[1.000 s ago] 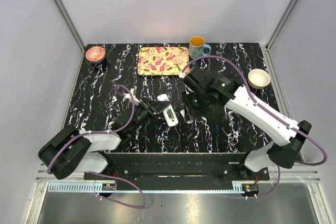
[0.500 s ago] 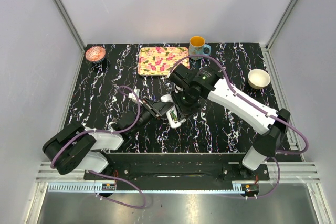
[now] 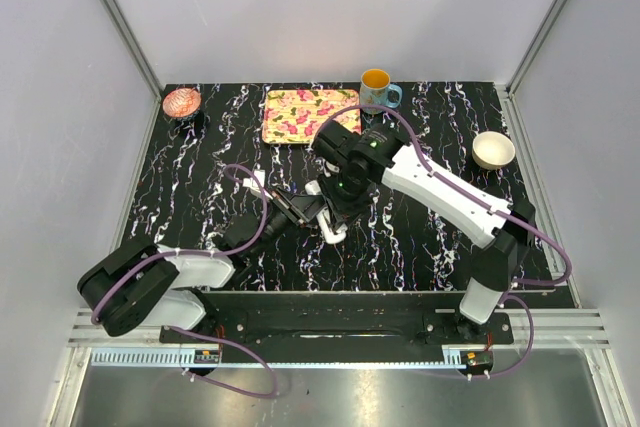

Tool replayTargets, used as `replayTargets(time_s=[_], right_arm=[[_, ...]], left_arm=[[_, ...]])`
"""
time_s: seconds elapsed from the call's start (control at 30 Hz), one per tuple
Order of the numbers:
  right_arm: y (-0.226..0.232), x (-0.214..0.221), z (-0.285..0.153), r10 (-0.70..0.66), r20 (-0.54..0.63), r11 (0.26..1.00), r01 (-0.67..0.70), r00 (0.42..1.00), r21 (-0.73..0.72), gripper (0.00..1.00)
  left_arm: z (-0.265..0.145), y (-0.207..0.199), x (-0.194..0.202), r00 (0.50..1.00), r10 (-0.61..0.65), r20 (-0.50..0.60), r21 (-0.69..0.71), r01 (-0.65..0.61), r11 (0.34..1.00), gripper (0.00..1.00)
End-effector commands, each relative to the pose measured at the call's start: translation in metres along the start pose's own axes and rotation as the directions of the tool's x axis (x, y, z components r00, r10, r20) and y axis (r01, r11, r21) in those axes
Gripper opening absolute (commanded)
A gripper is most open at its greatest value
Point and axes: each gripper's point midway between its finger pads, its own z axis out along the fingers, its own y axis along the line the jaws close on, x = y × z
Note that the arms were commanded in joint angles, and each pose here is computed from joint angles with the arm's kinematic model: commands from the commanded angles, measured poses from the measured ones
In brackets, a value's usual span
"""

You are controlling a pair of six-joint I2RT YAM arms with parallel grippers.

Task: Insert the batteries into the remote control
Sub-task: Load the battery cover into the remote control.

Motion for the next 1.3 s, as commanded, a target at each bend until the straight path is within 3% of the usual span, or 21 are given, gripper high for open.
replayTargets(time_s=[0.0, 0.47, 0.8, 1.27], right_arm=[[0.008, -0.003, -0.008, -0.027, 0.008, 0.999, 0.027, 1.000, -0.018, 0.00], [0.005, -0.008, -0.004, -0.029, 0.008, 1.000, 0.029, 1.000, 0.010, 0.00], [0.001, -0.015, 0.001, -0.024, 0.032, 0.999, 0.023, 0.999, 0.033, 0.00], [-0.001, -0.016, 0.004, -0.017, 0.039, 0.999, 0.016, 0.999, 0.042, 0.02]], left_arm=[[0.005, -0.040, -0.015, 0.998, 0.020, 0.067, 0.120, -0.028, 0.992, 0.00], [0.001, -0.043, -0.015, 0.997, 0.032, 0.067, 0.125, -0.040, 0.991, 0.00], [-0.001, -0.063, -0.018, 0.996, -0.077, 0.054, 0.187, 0.066, 0.980, 0.00], [-0.003, -0.076, -0.021, 0.992, -0.116, 0.051, 0.227, 0.102, 0.969, 0.00]])
